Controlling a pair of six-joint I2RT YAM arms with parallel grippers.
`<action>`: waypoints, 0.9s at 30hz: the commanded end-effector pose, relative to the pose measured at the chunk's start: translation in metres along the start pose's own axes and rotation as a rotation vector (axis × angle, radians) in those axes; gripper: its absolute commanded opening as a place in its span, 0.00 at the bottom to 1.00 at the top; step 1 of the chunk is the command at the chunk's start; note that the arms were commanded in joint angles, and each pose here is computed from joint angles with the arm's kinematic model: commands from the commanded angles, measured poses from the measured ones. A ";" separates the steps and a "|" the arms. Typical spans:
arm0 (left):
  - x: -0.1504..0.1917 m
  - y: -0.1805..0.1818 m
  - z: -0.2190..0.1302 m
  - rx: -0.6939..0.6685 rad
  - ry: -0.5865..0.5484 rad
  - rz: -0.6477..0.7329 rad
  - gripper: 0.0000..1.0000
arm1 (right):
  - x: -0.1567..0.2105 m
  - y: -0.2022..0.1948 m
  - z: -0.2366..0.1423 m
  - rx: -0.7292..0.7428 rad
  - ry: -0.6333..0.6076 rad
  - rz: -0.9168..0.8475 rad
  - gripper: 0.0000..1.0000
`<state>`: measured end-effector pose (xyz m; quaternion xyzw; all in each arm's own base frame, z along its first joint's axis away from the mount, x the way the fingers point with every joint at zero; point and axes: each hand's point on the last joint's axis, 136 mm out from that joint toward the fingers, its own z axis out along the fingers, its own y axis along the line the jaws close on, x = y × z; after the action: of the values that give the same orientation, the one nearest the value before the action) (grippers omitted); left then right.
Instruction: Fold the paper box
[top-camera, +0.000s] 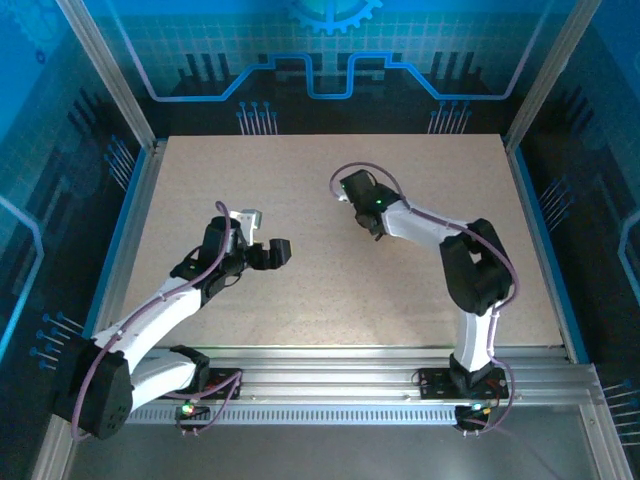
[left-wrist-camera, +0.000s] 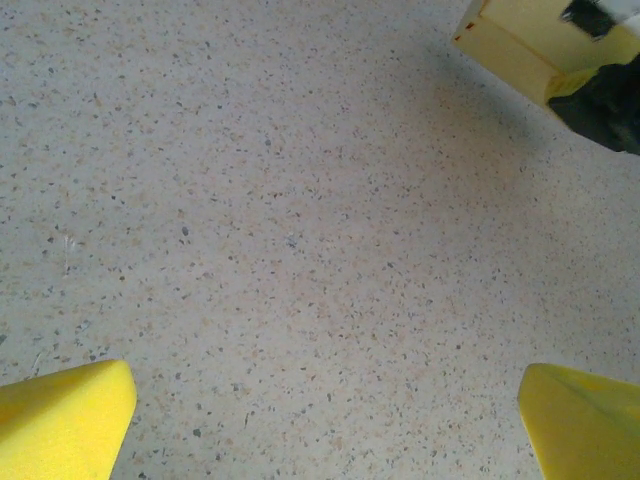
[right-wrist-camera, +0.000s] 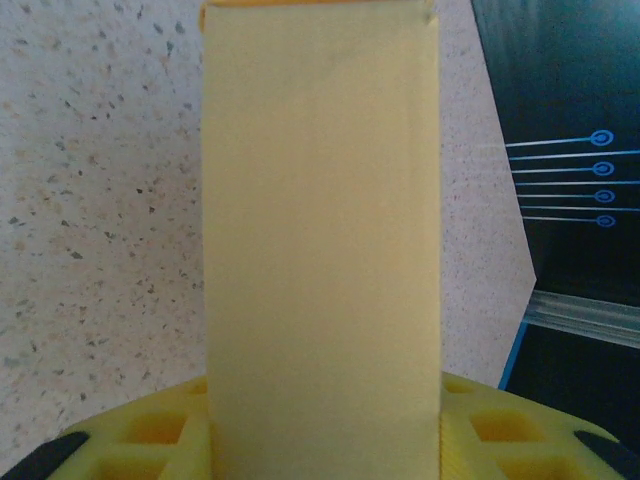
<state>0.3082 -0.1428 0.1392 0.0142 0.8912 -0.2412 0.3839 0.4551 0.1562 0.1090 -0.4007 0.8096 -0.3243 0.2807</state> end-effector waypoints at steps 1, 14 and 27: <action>0.000 0.000 -0.004 0.013 -0.011 0.008 0.99 | -0.007 0.005 0.005 0.072 0.005 -0.015 0.40; -0.005 -0.002 0.006 0.027 -0.004 -0.021 0.99 | -0.022 0.059 -0.067 -0.371 -0.232 0.094 0.90; -0.048 0.015 0.017 -0.079 -0.186 0.070 0.99 | 0.064 -0.015 -0.073 -0.449 -0.363 0.902 0.99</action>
<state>0.3361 -0.1473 0.1294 0.0120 0.8820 -0.2392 0.4058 0.3786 0.1317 0.1362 -0.1998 0.9001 0.0261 0.3863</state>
